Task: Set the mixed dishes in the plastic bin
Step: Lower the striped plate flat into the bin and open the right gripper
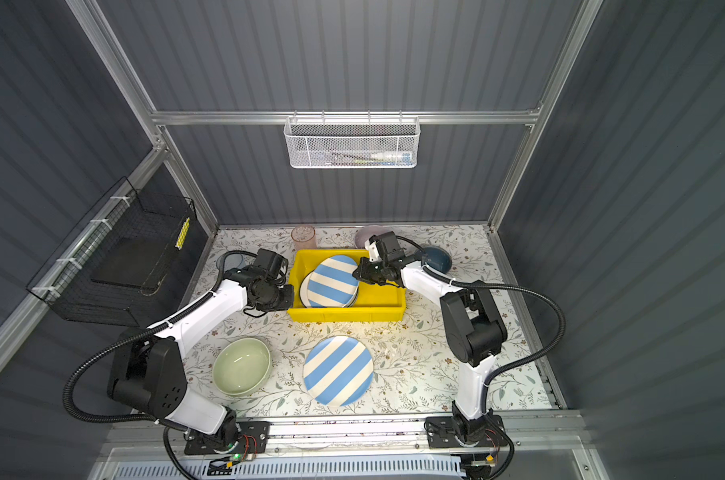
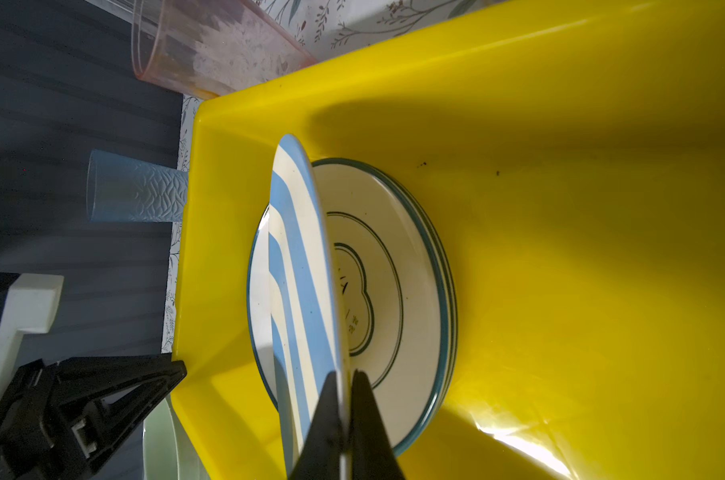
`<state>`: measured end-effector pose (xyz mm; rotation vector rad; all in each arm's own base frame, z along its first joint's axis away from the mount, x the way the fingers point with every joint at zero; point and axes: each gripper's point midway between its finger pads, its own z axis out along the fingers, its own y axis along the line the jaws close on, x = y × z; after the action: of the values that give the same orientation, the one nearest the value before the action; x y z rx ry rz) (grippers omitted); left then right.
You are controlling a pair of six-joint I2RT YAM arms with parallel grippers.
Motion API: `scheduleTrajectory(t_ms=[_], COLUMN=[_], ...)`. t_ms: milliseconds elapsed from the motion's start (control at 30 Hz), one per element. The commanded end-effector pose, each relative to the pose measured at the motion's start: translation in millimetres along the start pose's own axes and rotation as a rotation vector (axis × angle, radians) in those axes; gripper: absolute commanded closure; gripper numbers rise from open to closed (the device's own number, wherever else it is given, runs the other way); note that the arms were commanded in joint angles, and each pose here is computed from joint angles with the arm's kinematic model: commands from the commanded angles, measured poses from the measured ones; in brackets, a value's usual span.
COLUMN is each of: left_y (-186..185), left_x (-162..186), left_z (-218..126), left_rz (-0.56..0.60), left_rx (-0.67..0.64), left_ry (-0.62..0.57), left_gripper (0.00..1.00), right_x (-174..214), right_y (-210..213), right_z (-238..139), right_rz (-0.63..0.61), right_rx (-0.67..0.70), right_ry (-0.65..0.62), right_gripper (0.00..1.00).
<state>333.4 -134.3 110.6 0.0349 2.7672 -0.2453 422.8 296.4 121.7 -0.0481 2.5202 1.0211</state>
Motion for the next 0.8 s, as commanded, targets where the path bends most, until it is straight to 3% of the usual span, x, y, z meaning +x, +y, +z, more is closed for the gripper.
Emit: scheduleTrajectory(t_ms=[0, 167, 333, 467, 767], left_y=[-2, -3, -3, -3, -5], left_x=[-12, -12, -12, -12, -11], left_z=[-4, -3, -4, -4, -1], left_rz=[-0.011, -0.008, -0.007, -0.006, -0.005], left_rx=[0.008, 0.014, 0.012, 0.014, 0.021], left_ry=[-0.028, -0.023, -0.023, -0.024, -0.019], left_gripper=[0.87, 0.87, 0.87, 0.87, 0.87], right_x=[-1, 7, 11, 15, 24], right_y=[25, 16, 3, -4, -13], right_z=[5, 14, 16, 18, 26], right_rz=[-0.015, -0.022, -0.038, -0.068, -0.147], right_rx=[-0.084, -0.036, 0.053, 0.124, 0.258], right_ry=[0.022, 0.05, 0.06, 0.08, 0.12], right_gripper=[1.0, 0.93, 0.75, 0.66, 0.52])
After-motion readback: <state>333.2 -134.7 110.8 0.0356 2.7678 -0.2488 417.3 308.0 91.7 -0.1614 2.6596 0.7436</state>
